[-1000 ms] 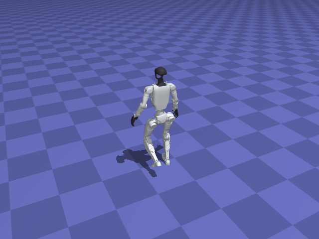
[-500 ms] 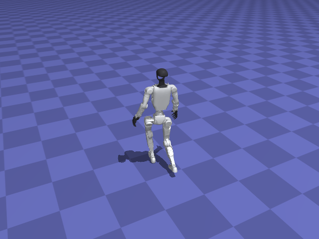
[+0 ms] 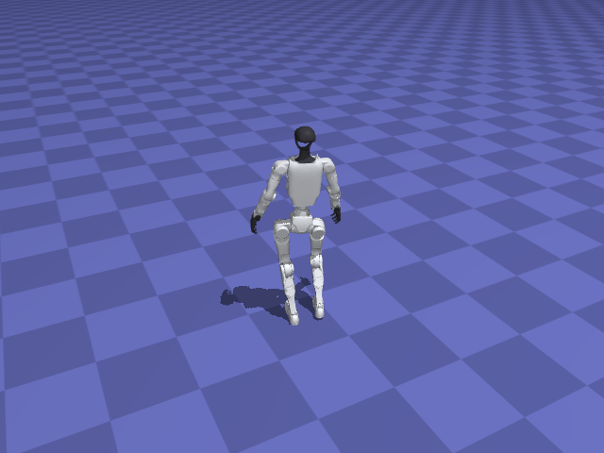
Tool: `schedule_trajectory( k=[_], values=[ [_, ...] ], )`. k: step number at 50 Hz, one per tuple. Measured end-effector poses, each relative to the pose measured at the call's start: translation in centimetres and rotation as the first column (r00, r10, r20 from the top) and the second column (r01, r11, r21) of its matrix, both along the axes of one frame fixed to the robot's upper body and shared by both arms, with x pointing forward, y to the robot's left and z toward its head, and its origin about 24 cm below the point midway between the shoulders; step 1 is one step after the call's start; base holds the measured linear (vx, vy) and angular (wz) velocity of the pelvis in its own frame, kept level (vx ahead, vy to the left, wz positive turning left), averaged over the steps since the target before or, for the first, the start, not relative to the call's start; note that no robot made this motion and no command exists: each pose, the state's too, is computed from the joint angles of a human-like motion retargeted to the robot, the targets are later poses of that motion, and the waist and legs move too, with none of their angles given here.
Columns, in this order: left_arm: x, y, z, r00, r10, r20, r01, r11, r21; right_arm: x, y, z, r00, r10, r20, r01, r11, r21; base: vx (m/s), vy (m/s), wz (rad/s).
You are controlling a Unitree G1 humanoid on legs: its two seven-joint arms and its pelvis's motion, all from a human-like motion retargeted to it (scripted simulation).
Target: Sport exercise
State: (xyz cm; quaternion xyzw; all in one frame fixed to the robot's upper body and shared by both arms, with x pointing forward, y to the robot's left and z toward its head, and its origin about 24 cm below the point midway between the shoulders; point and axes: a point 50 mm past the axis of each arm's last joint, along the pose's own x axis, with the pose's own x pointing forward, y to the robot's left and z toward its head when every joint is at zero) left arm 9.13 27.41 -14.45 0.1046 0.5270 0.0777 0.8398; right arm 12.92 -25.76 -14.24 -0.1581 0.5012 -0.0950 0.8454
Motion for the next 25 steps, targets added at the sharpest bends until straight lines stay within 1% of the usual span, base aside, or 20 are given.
schedule_trajectory(
  k=[7,12,19,25],
  values=[
    [-1.0,-1.0,-0.6,0.998,0.062,-0.014,-0.062,0.996,-0.062,0.7,0.5,0.1,1.0,0.028,0.005,-0.028,0.999,0.026,0.13,-0.1,-0.26],
    [-1.2,-2.2,-0.9,0.997,0.077,-0.013,-0.078,0.989,-0.128,1.2,1.0,0.1,0.999,0.045,0.015,-0.046,0.997,0.066,0.08,-0.08,-0.22],
    [0.3,-3.3,-0.8,0.998,0.065,0.027,-0.057,0.975,-0.216,1.4,1.7,0.1,0.997,0.074,0.013,-0.075,0.987,0.145,0.05,-0.05,-0.19],
    [2.5,-3.6,-0.2,0.996,0.037,0.077,-0.016,0.966,-0.259,1.6,1.9,0.1,0.996,0.091,0.007,-0.091,0.976,0.198,0.0,0.0,0.0]
  ],
)
